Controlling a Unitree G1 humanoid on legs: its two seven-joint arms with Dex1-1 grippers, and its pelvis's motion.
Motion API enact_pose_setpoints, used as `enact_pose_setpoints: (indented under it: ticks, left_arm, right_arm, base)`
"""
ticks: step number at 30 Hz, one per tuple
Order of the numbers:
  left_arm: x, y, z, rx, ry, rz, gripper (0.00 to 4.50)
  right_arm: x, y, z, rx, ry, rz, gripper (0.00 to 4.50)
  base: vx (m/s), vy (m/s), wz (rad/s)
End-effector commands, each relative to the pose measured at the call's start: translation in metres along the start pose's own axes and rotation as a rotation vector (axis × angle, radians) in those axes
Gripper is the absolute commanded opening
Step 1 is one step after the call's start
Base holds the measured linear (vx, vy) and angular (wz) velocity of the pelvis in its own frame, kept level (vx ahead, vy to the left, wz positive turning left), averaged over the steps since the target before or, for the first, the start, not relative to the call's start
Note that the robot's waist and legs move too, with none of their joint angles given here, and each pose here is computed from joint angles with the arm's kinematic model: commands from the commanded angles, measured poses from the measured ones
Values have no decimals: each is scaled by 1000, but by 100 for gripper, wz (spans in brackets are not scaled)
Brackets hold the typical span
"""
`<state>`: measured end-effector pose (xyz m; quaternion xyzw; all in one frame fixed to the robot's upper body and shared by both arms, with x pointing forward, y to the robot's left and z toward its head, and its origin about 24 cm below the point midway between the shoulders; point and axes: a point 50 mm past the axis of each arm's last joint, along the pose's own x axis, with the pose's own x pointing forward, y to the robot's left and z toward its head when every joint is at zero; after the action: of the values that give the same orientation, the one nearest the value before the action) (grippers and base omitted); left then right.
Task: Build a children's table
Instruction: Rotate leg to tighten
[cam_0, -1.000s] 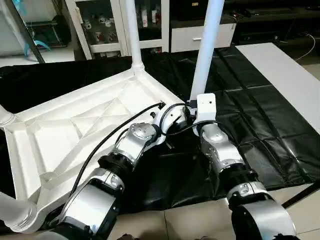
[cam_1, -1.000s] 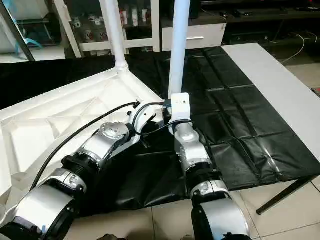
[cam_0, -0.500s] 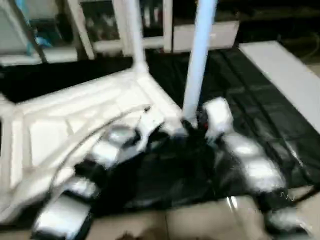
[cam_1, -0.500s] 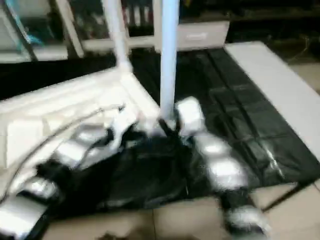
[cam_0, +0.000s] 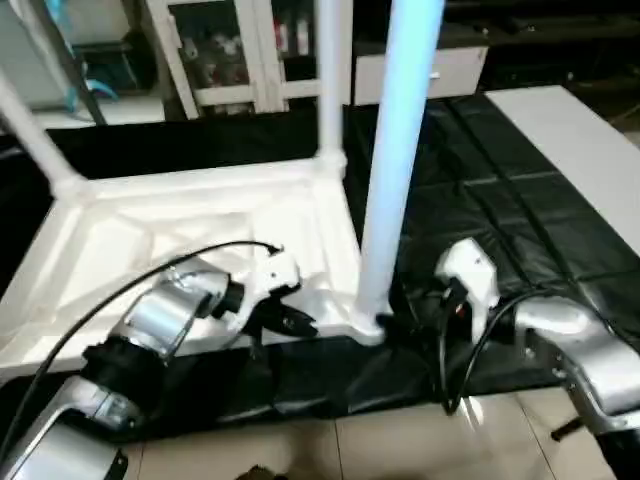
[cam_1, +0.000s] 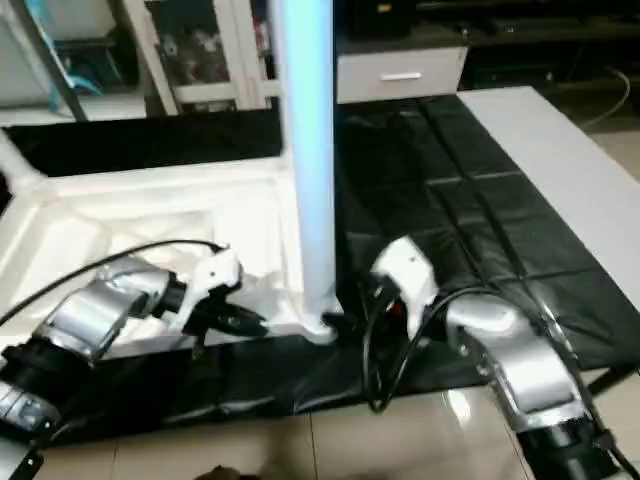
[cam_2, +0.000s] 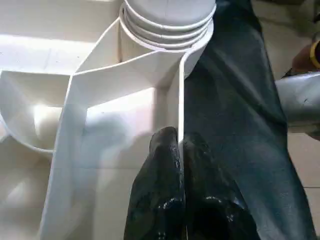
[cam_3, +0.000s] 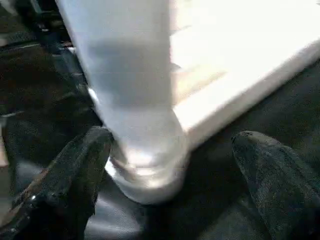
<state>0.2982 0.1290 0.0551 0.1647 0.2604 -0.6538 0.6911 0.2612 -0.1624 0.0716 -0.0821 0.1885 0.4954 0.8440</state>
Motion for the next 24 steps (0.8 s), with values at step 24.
enact_pose_setpoints:
  ticks: [24]
  left_arm:
    - [4, -8, 12, 22, -17, -51, 0]
  right_arm:
    - [26, 0, 2, -37, 83, 119, 298]
  base:
    - [0, 0, 0]
